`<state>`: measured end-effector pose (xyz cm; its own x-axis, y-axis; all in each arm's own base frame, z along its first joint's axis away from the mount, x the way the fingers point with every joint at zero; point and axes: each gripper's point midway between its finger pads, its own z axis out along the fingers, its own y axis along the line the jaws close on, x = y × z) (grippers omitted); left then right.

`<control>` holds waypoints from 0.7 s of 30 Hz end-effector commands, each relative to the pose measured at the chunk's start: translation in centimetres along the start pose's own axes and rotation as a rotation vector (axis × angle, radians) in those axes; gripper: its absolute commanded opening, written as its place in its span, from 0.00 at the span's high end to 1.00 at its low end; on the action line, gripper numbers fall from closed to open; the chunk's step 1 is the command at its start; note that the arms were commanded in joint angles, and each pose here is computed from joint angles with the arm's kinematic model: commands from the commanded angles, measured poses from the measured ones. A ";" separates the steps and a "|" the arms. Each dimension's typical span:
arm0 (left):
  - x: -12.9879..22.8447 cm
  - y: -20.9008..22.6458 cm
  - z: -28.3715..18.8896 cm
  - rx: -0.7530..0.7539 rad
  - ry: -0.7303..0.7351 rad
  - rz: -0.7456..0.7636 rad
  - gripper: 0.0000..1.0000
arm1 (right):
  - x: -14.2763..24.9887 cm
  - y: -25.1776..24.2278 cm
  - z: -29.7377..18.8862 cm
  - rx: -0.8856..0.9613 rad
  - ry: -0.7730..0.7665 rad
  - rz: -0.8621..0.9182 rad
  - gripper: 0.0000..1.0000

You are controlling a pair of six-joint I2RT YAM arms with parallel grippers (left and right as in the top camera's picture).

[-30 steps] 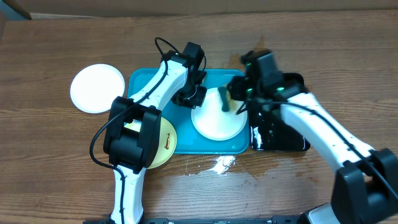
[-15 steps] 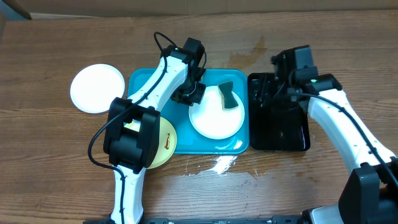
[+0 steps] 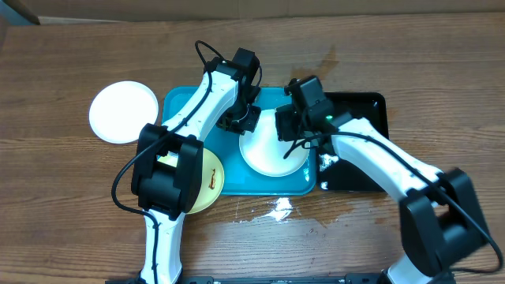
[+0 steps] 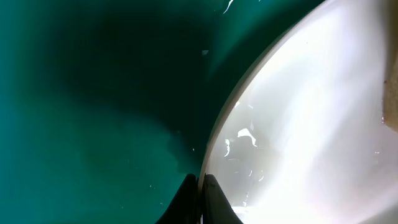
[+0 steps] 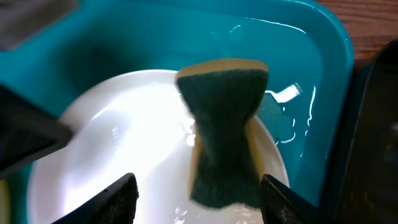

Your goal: Clean dirty plates on tray and stack at the side

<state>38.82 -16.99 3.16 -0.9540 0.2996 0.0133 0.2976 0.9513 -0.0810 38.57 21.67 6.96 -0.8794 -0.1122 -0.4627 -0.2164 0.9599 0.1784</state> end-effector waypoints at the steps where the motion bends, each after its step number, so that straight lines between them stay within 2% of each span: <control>1: -0.6 0.1 -0.4 -0.010 -0.016 -0.005 0.96 | -1.3 -0.8 0.6 0.052 -0.041 0.000 0.36; 12: -0.6 0.1 -0.4 -0.009 -0.017 -0.004 0.96 | 0.2 -0.9 3.5 0.056 0.009 -0.004 0.39; 14: -0.6 0.1 -0.4 -0.009 -0.017 -0.004 0.96 | 0.3 -1.0 3.9 0.057 0.013 -0.004 0.49; 15: -0.6 0.1 -0.4 -0.009 -0.017 -0.004 0.96 | 0.2 -0.9 3.9 0.055 0.007 -0.004 0.60; 17: -0.6 0.1 -0.4 -0.010 -0.017 -0.005 0.96 | -0.5 -0.7 3.6 0.047 -0.014 -0.004 0.75; 21: -0.6 0.1 -0.4 -0.009 -0.017 -0.004 0.96 | -2.1 -0.1 2.3 0.032 -0.059 -0.003 0.96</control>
<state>38.84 -16.93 3.16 -0.9539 0.2999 0.0130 0.2981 0.9514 -0.0776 39.83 21.55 2.81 -0.8877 -0.1238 -0.4435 -0.1995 0.9715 0.1282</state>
